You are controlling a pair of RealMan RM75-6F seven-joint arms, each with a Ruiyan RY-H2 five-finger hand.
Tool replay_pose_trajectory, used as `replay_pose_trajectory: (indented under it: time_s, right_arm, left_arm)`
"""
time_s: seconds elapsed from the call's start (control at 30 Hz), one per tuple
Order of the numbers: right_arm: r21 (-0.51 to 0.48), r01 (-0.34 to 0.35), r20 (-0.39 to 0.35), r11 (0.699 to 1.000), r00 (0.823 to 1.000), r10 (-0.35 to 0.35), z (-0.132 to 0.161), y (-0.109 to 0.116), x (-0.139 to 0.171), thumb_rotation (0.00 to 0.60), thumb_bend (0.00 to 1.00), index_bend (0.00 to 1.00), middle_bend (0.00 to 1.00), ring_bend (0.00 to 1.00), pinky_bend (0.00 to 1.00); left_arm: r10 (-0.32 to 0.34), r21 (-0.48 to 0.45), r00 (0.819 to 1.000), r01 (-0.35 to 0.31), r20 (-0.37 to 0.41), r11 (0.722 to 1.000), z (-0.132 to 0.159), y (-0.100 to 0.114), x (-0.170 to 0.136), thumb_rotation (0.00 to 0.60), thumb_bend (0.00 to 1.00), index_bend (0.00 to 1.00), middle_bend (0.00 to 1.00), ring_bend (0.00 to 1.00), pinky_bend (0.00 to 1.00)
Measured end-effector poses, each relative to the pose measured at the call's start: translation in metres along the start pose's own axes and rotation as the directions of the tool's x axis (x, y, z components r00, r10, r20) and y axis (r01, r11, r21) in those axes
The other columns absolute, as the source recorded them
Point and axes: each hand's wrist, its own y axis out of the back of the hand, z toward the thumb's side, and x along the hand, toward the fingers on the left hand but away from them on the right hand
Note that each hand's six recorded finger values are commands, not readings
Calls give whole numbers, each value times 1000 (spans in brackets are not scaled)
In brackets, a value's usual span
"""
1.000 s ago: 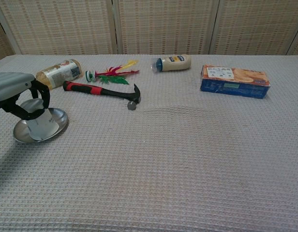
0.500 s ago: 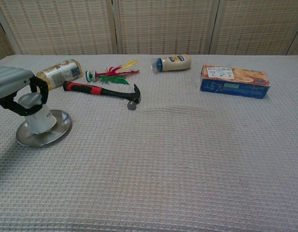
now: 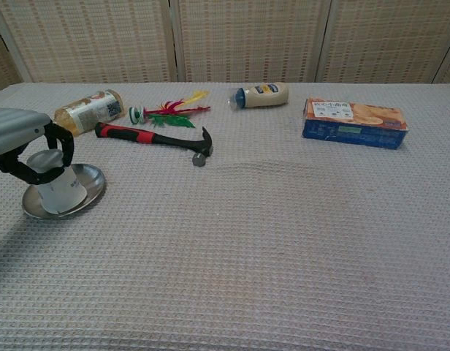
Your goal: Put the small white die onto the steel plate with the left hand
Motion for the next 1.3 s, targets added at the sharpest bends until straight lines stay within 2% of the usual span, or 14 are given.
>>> replay_pose_trajectory:
  time_s: [0.23, 0.43, 0.5, 0.7, 0.97, 1.1, 1.3]
  right_arm:
    - [0, 0, -1, 1000, 1000, 0, 0, 0, 0, 600, 205, 0, 0, 0, 0]
    - [2, 0, -3, 1000, 1000, 0, 1, 0, 1, 600, 206, 0, 0, 0, 0]
    - [3, -1, -4, 1000, 1000, 1, 2, -1, 1, 600, 205, 0, 0, 0, 0]
    - [2, 0, -5, 1000, 1000, 0, 2, -1, 1, 600, 205, 0, 0, 0, 0]
    - [1, -4, -4, 1000, 1000, 4, 1, -1, 0, 600, 206, 0, 0, 0, 0]
    - [1, -2, -2, 1000, 1000, 2, 1, -1, 0, 600, 205, 0, 0, 0, 0]
    - [2, -5, -3, 1000, 1000, 5, 1, -1, 1, 600, 206, 0, 0, 0, 0]
  left_arm:
    - [33, 18, 999, -33, 3, 999, -3, 6, 2, 600, 534, 525, 618, 546, 796]
    - [59, 166, 997, -49, -56, 985, -25, 1, 10, 600, 534, 525, 614, 546, 796]
    - [61, 179, 996, -49, -62, 983, -27, 0, 11, 600, 534, 526, 616, 546, 796]
    - [45, 106, 998, -41, -38, 994, -16, 0, 8, 600, 534, 526, 619, 547, 796]
    - [-40, -65, 999, 41, 22, 997, -3, 0, 0, 600, 535, 527, 623, 548, 796]
    - [-24, -94, 999, 27, 25, 995, -4, 5, 1, 600, 536, 528, 623, 548, 796]
    - [39, -60, 999, -40, -7, 997, -17, 13, 1, 600, 537, 529, 624, 548, 796]
